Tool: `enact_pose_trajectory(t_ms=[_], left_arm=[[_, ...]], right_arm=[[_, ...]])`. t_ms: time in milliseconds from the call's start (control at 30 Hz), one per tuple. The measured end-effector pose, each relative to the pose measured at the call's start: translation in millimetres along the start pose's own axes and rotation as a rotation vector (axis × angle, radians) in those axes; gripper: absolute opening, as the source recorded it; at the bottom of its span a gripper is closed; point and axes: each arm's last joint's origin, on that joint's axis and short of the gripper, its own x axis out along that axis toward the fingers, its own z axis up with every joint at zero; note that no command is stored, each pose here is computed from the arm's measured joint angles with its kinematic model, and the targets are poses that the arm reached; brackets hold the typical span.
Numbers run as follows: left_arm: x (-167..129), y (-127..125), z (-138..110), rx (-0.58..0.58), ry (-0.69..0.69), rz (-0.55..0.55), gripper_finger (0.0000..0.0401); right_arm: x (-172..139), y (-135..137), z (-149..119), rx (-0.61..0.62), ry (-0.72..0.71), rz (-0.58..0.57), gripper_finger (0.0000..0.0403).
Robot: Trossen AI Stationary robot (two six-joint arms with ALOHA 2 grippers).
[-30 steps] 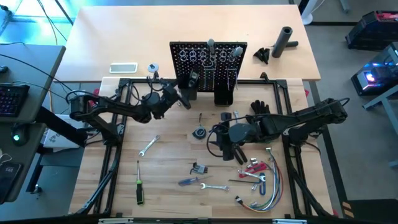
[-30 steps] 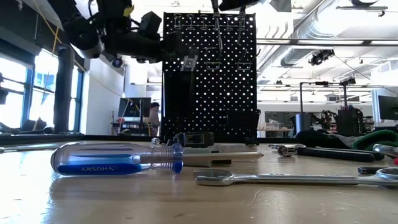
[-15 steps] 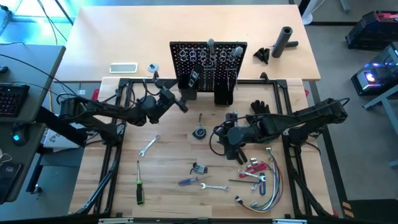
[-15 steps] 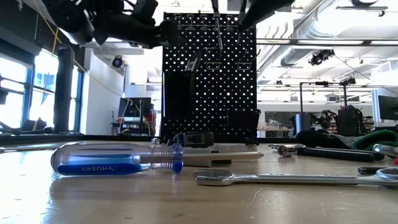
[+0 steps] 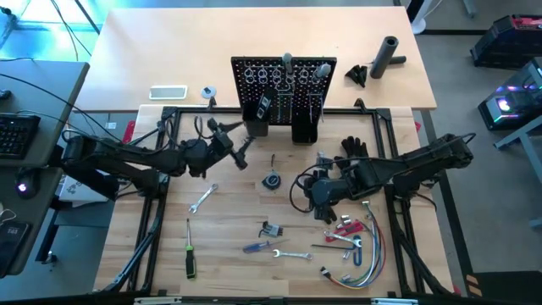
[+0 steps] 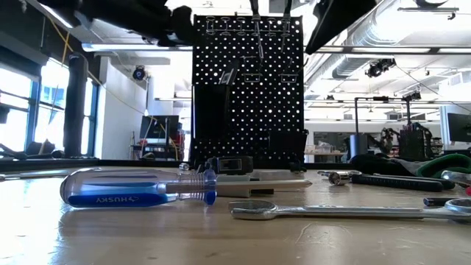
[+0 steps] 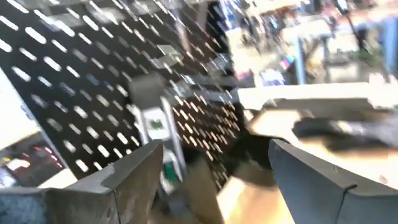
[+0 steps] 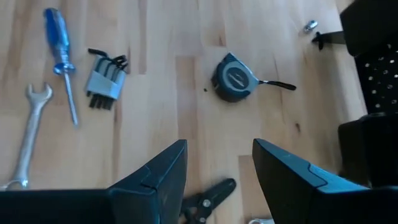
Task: Hang tools onto peg board
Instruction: Hang the blue screwdriver on the peg board
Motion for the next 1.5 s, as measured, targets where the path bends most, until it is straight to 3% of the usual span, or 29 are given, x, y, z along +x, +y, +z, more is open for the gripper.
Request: enact_pose_trajectory(t_ms=[267,500,667,1100,1300,1500], left_arm=[[-19,-29,-19,-0.031,0.169,-0.241,0.0287],[-31,-58,-35,-0.005,0.271,-0.345,0.0287],[-34,-78,-49,0.005,0.319,-0.412,0.0287],[-36,-128,-88,-0.01,0.406,-0.628,0.0287],[-48,-135,-90,0.032,0.421,-0.673,0.0287],[-59,-140,-92,0.07,0.439,-0.706,0.0287]], right_arm=[[28,25,4,-0.027,0.008,0.022,0.0181],[70,45,-7,-0.049,0.177,0.094,0.0181],[80,59,-13,-0.065,0.223,0.124,0.0181],[79,93,-18,-0.054,0.081,0.198,0.0181],[95,104,-44,0.065,0.032,0.221,0.0181],[99,109,-44,0.105,-0.085,0.25,0.0181]])
